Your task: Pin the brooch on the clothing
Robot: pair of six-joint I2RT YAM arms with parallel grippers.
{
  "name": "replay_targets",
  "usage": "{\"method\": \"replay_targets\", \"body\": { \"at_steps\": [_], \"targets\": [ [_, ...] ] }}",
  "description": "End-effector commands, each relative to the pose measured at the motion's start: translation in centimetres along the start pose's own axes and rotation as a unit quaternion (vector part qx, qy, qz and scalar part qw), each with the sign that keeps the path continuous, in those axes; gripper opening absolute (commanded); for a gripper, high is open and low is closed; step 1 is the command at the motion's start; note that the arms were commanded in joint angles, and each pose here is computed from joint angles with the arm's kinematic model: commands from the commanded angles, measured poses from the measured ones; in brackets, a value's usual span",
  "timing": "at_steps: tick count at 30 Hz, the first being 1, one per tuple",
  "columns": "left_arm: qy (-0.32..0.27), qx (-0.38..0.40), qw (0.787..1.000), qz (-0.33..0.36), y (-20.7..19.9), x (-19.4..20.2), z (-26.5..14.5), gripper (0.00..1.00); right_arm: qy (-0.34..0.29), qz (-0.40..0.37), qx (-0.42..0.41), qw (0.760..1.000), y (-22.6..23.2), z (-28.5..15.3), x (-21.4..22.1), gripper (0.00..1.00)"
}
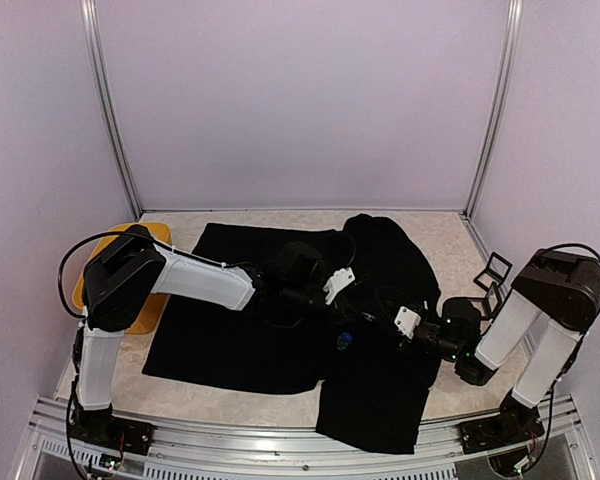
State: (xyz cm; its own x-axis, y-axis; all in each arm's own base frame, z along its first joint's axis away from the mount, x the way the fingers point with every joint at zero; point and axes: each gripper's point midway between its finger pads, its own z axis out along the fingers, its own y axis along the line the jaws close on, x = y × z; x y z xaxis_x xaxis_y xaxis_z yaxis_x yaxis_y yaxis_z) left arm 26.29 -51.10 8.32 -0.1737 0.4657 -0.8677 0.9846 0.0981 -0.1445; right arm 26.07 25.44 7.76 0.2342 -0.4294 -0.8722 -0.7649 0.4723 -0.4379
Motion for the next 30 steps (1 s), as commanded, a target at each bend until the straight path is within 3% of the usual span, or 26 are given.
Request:
{"method": "replay_targets", "body": {
  "at_steps": [1, 16, 18, 21, 23, 27, 30],
  "targets": [
    [-0.032, 0.01, 0.999, 0.01, -0.3, -3.1, -1.0, 0.0, -0.014, -0.012, -0.021, 1.0, 1.2, -0.2, -0.4, 0.0],
    [-0.026, -0.001, 1.0, 0.004, 0.5, -2.4, -1.0, 0.0, -0.078, 0.071, -0.094, 0.99, 2.9, -0.9, -3.5, 0.0],
    [-0.025, -0.003, 1.0, 0.005, 0.5, -2.3, -1.1, 0.08, -0.087, 0.086, -0.106, 0.987, 3.0, -0.9, -3.7, 0.0],
    [-0.031, -0.002, 0.999, 0.01, 0.4, -2.4, -1.6, 0.34, -0.088, 0.1, -0.114, 0.985, 3.3, -0.8, -3.6, 0.0],
    [-0.045, -0.001, 0.999, 0.019, 0.3, -2.7, -2.6, 0.44, -0.09, 0.111, -0.115, 0.983, 3.2, -0.9, -3.4, 0.0],
    [-0.062, 0.012, 0.997, 0.048, -0.3, -3.7, -4.5, 0.55, -0.1, 0.125, -0.135, 0.978, 3.4, -1.0, -3.7, 0.0],
    [-0.05, 0.015, 0.997, 0.063, -0.3, -3.6, -4.4, 0.54, -0.106, 0.126, -0.142, 0.976, 3.3, -0.9, -4.2, 0.0]
  ]
}}
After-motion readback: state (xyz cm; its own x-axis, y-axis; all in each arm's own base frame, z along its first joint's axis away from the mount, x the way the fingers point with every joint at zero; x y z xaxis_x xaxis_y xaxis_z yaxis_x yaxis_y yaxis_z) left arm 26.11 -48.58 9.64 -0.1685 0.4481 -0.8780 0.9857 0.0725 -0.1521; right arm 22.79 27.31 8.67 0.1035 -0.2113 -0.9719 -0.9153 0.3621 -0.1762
